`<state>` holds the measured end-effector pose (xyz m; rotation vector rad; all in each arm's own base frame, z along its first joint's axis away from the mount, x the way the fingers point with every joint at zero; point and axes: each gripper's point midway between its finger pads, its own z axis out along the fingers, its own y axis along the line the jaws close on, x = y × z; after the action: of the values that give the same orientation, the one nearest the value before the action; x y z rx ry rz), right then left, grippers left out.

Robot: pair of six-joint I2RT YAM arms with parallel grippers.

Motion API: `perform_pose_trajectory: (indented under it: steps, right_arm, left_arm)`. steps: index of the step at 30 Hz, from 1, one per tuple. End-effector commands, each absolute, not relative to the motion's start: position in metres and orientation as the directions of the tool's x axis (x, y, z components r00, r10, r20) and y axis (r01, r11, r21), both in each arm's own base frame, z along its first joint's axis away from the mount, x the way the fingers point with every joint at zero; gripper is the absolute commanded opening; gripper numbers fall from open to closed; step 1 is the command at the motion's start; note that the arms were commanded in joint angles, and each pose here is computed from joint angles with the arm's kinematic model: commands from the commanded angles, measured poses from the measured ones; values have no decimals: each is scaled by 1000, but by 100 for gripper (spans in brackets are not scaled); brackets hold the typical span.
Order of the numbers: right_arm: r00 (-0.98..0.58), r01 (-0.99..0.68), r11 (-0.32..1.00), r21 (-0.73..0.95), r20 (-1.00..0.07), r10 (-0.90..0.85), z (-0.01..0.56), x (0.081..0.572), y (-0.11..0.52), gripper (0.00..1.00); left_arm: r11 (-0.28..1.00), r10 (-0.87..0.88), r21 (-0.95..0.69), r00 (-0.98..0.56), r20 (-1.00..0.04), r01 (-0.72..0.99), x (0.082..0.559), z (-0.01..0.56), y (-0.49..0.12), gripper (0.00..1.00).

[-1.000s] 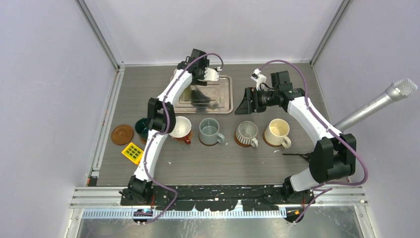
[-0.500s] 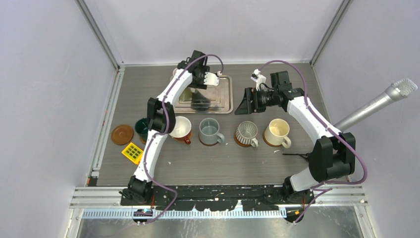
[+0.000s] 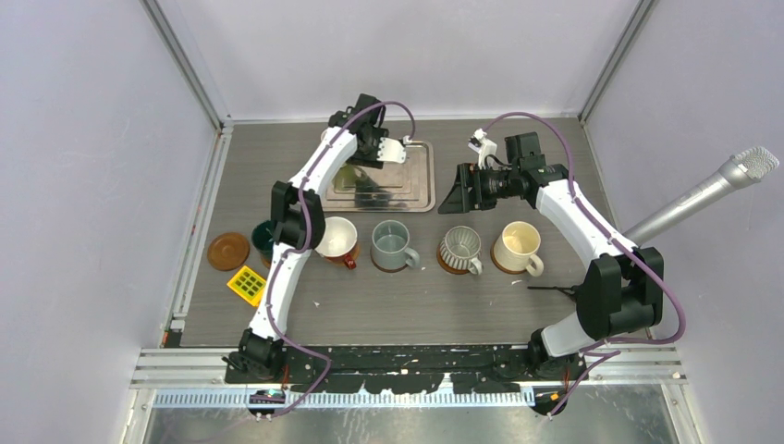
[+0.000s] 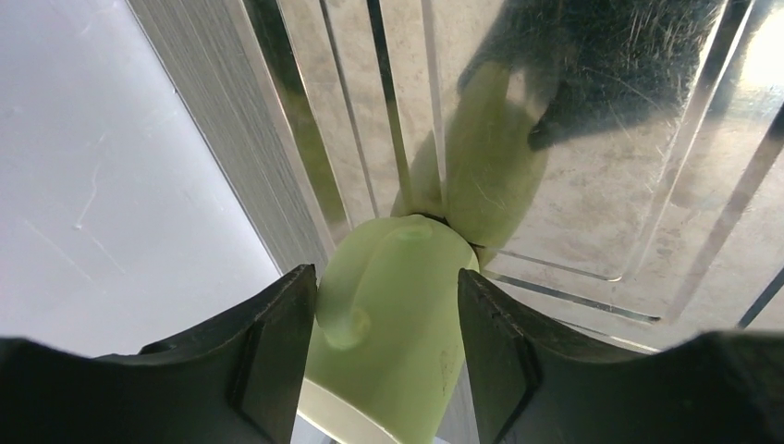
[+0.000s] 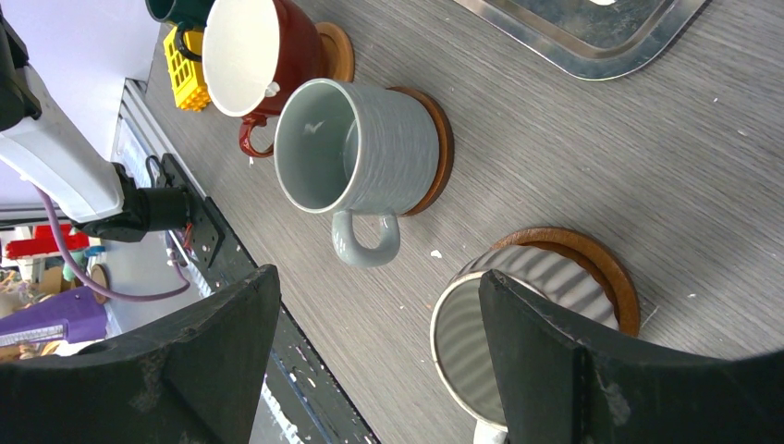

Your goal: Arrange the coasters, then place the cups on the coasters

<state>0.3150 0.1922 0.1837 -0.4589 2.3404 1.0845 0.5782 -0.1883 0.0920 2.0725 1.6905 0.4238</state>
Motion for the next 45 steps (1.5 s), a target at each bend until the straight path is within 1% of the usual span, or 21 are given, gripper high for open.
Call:
perform_pose_trajectory:
  steps: [1,4,6,16,19,22,27,30,33,34,36,41,45]
  right_arm:
    - [-805,-505,610,611,-589,-77,190,317,193,83]
    - [-806,-504,610,612,-587,-77,190,317,193,83]
    - [-806,-503,612,611,-588,-75,190,317,192,83]
    - [-808,-500,610,615,-584,-74,190,317,192,83]
    - [-809,-499,609,617,-583,-72,190,317,192,83]
    - [-809,-499,609,616,-583,-73,190,317,192,83]
    - [-811,-496,610,618,-580,-72,189,318,192,83]
    - [-811,-496,610,618,-580,-72,189,318,192,83]
    - [-811,-495,613,616,-580,-71,188,318,191,83]
    - [-812,-494,613,616,-580,-70,188,319,191,83]
    - [-813,-494,612,618,-578,-72,188,318,191,83]
    - [-815,-491,610,622,-575,-70,187,318,192,83]
    - [-816,-491,607,625,-575,-68,188,317,192,83]
  left_arm:
    - [-182,977,559,213,10,809,585,123,-179,61]
    - [-213,973,558,225,48,802,590,119,-174,62]
    - [-231,970,550,235,65,802,591,117,-171,59]
    - [-295,951,459,302,60,838,565,112,-170,39]
    - [-304,948,447,313,54,841,561,110,-170,31]
    - [-307,946,454,320,51,837,564,109,-172,31]
    - [-335,937,458,343,68,824,571,104,-171,37]
    - [-352,931,460,355,84,815,575,102,-168,36]
    - [-372,924,451,372,94,811,575,100,-166,31]
    - [-378,921,447,377,96,811,575,101,-165,28]
    - [-397,913,435,395,99,808,571,103,-165,17]
    - [-414,902,444,425,81,795,562,122,-167,0]
    - [-441,890,449,445,105,777,554,139,-163,0]
